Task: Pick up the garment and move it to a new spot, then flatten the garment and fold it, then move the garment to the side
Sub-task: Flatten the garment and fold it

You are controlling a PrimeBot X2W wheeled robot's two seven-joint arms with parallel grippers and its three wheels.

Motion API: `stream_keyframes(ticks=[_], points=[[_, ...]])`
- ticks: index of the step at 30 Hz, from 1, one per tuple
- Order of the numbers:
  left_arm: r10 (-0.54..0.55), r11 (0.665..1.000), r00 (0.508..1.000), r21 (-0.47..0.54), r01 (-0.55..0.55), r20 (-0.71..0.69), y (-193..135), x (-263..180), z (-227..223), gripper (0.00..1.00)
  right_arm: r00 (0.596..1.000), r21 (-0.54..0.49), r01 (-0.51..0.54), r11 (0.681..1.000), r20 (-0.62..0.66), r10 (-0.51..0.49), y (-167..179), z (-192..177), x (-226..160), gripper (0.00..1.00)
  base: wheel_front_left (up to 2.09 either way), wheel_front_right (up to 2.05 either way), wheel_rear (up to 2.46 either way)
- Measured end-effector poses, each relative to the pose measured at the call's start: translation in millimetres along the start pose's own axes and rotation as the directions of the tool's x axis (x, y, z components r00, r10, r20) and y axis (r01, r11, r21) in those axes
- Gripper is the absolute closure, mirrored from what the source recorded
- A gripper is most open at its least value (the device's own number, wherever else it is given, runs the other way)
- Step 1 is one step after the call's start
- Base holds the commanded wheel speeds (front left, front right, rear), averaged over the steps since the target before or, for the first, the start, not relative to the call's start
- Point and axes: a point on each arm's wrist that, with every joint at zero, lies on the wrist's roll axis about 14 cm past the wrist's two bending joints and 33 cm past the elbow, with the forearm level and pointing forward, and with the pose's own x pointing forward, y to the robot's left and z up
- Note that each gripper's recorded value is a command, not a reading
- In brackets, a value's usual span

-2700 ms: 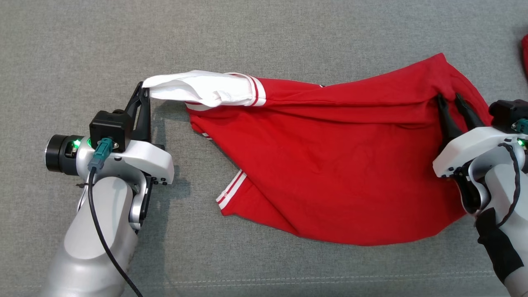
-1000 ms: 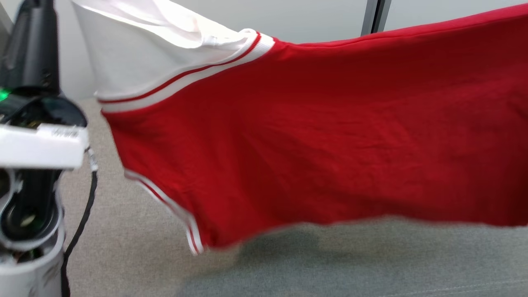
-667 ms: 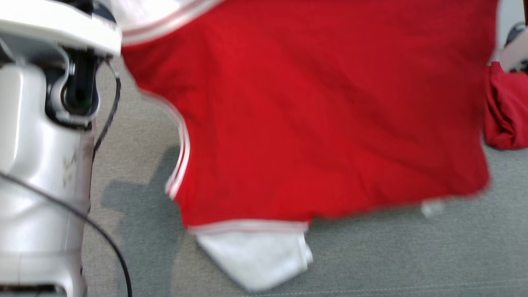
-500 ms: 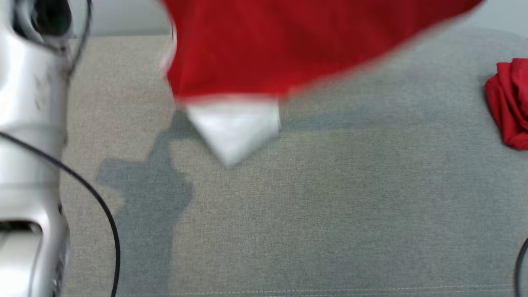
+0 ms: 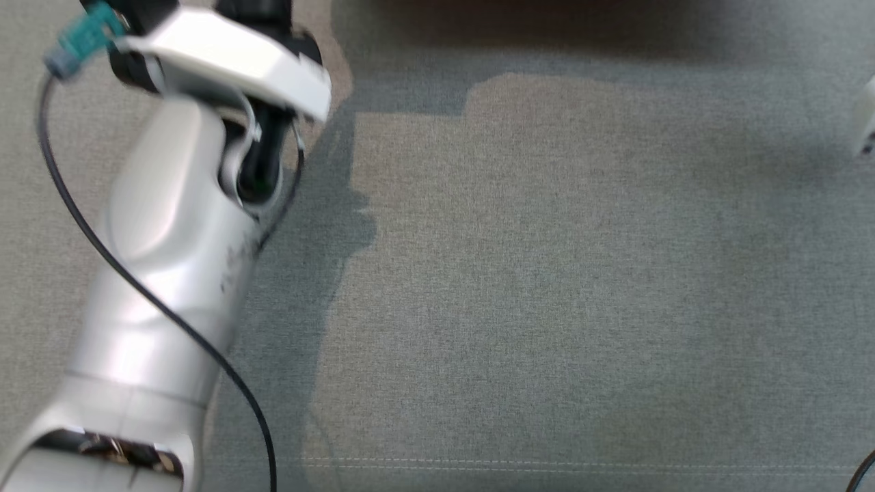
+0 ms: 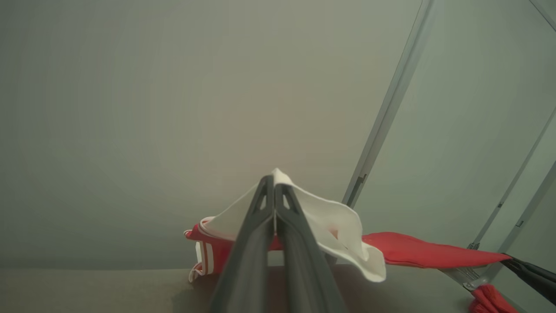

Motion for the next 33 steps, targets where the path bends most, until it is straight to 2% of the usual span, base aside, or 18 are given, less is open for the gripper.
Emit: stream_keyframes(ticks=[3,7,12,15,22,28,33], points=[[0.021,1.000,0.995,-0.017,-0.023,-0.100,10,-24,-51,1.00,0.993,0.056,-0.028,0.998,-0.112,0.034,25,-55,-12,1.00,0.00,0.00,0.00],[0.031,0.999,0.978,-0.036,-0.039,-0.207,9,-65,-100,1.00,0.981,0.127,-0.036,0.991,-0.187,0.059,48,-94,-39,1.00,0.00,0.00,0.00],[0.067,0.997,0.974,-0.029,-0.075,-0.216,10,-116,-106,1.00,0.989,0.207,0.033,0.978,-0.146,-0.003,36,-86,-63,1.00,0.00,0.00,0.00],[0.093,0.993,0.973,-0.045,-0.105,-0.213,6,-144,-103,1.00,0.990,0.212,0.045,0.976,-0.138,-0.015,33,-84,-77,1.00,0.00,0.00,0.00],[0.117,0.989,0.973,-0.068,-0.133,-0.198,-14,-197,-89,1.00,0.978,0.183,0.023,0.983,-0.206,0.015,40,-106,-121,1.00,0.00,0.00,0.00],[0.135,0.985,0.949,-0.065,-0.160,-0.286,-30,-246,-96,1.00,0.970,0.184,0.023,0.983,-0.242,0.023,38,-119,-150,1.00,0.00,0.00,0.00],[0.141,0.983,0.911,-0.055,-0.175,-0.388,-35,-276,-108,1.00,0.960,0.205,0.000,0.979,-0.274,0.058,50,-133,-170,1.00,0.00,0.00,0.00]])
